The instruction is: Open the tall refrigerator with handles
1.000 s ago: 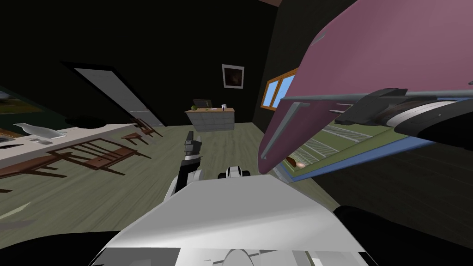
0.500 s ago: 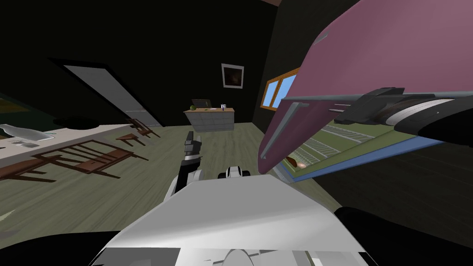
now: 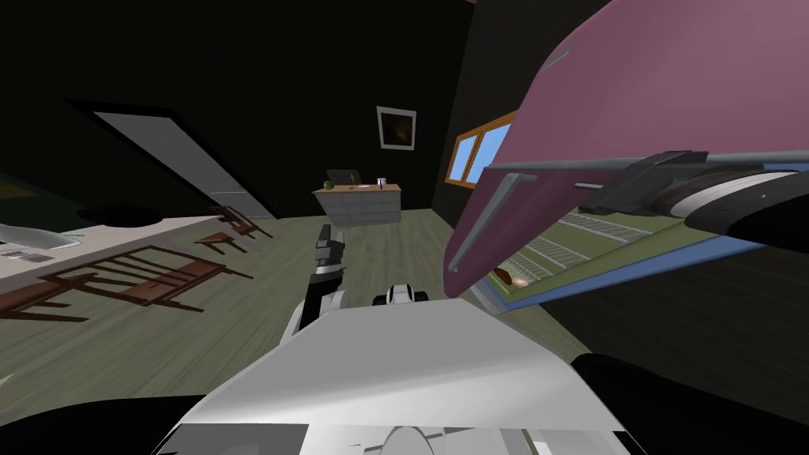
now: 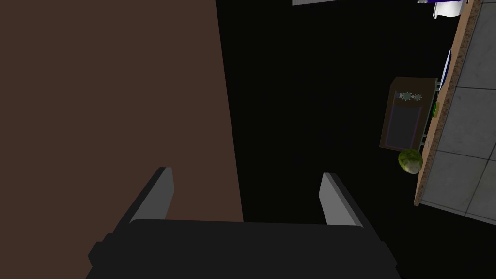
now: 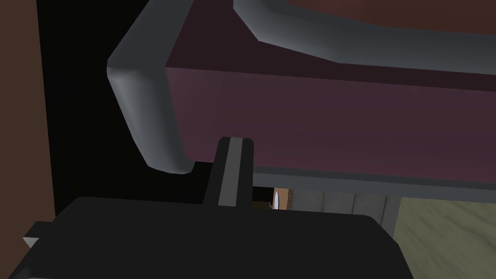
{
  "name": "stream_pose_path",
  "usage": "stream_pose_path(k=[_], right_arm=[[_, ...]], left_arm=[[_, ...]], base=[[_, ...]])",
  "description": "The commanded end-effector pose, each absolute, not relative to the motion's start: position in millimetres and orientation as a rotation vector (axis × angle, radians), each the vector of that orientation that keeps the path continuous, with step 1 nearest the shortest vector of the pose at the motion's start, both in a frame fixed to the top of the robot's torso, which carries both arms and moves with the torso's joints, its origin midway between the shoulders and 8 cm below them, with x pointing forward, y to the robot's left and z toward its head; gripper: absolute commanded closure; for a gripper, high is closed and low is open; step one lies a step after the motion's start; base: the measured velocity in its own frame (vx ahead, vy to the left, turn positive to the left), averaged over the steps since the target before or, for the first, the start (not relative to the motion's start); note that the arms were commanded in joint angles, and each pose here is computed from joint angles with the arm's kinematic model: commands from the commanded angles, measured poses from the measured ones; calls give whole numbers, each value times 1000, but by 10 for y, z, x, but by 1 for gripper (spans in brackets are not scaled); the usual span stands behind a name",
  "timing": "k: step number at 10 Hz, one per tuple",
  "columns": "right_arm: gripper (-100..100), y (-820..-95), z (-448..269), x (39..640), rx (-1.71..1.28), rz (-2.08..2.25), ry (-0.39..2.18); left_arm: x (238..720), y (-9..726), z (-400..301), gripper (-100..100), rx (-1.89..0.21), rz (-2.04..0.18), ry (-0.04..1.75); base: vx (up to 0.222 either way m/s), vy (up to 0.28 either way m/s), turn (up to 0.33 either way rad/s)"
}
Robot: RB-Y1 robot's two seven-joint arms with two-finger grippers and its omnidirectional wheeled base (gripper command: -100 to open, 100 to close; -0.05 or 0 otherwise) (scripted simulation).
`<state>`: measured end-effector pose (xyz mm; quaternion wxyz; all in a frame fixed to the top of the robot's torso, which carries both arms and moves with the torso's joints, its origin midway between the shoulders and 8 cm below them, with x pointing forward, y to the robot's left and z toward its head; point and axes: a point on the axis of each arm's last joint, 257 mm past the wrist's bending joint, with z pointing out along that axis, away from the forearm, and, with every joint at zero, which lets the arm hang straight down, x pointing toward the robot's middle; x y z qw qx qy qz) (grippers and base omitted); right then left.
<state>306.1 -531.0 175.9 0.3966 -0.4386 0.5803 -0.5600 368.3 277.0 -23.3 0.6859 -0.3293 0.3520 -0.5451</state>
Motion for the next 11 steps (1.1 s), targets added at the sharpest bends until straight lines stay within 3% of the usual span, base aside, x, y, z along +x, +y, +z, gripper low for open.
stream_pose_path(k=[1, 8, 9, 11], right_arm=[[100, -5481, 1801, 2981, -1089, -1455, 1502], [100, -5890, 1850, 2744, -1029, -1537, 1593], [-100, -6015, 1846, 2675, -959, -1508, 1629], [-100, -6114, 1856, 2622, -899, -1484, 1651]], left_arm=[[3683, 2770, -233, 0, -737, -1221, 788], [3683, 2770, -234, 0, -738, -1221, 788], [3683, 2770, -232, 0, -737, -1221, 788], [3684, 2770, -233, 0, -737, -1221, 789]], base=[[203, 260, -25], [176, 252, -29], [50, 101, 27], [75, 96, 14]])
